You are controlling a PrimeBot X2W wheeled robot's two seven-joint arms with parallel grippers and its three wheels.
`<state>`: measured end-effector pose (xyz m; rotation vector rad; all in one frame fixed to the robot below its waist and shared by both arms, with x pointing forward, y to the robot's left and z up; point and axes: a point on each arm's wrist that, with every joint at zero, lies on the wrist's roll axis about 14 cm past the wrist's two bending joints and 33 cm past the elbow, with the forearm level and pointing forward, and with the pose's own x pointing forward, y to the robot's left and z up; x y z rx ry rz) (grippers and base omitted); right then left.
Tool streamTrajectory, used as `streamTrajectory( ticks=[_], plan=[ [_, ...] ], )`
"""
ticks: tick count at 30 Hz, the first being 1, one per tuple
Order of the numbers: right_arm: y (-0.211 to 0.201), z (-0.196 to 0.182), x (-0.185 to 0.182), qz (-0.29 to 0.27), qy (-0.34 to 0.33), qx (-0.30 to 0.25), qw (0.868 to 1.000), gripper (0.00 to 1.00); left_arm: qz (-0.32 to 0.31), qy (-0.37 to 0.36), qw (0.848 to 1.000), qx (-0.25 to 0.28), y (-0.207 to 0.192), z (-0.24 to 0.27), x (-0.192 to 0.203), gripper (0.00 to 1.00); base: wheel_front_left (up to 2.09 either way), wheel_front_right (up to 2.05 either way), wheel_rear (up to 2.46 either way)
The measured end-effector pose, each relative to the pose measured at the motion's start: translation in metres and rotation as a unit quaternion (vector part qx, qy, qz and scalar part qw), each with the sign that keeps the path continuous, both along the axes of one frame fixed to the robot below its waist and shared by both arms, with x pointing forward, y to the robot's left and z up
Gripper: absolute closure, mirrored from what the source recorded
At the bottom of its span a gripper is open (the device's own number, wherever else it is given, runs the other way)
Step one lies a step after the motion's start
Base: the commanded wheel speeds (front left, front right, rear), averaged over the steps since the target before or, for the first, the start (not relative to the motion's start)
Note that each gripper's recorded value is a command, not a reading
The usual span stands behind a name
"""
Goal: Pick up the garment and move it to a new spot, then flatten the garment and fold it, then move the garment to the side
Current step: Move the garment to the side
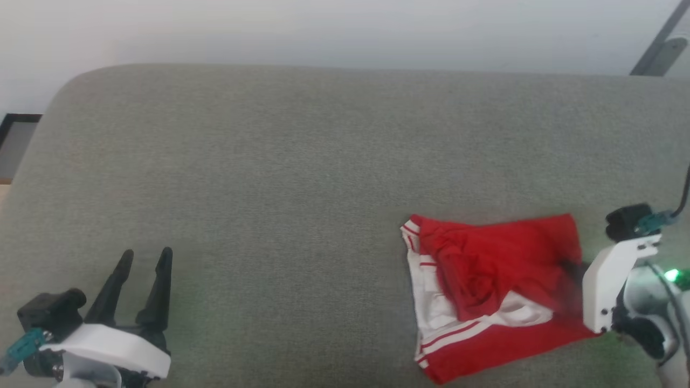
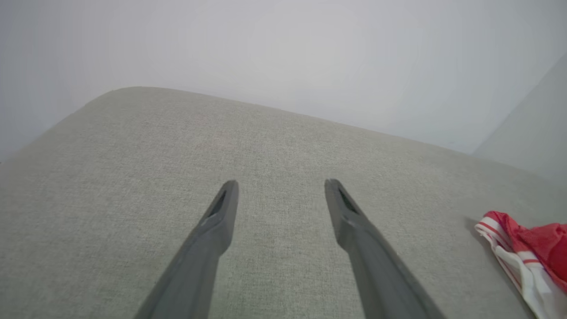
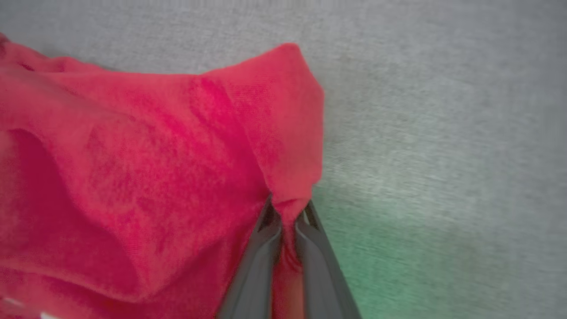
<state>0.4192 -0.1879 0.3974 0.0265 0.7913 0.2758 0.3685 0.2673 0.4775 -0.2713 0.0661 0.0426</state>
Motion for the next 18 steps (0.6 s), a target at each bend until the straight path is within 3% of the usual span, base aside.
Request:
streamTrajectory(
  ticks=[9,18],
  plan=[
    [-0.063,0.032,0.029,-0.053,-0.047,-0.050,0.996,1.00,-0.053,-0.013,0.998,0.006,-0.032,0.003,0.038,0.00,0.00,0.00,0.00],
    [-0.146,0.070,0.053,-0.127,-0.097,-0.112,0.981,1.00,-0.130,-0.018,0.991,0.005,-0.083,-0.002,0.088,0.00,0.00,0.00,0.00]
  ],
)
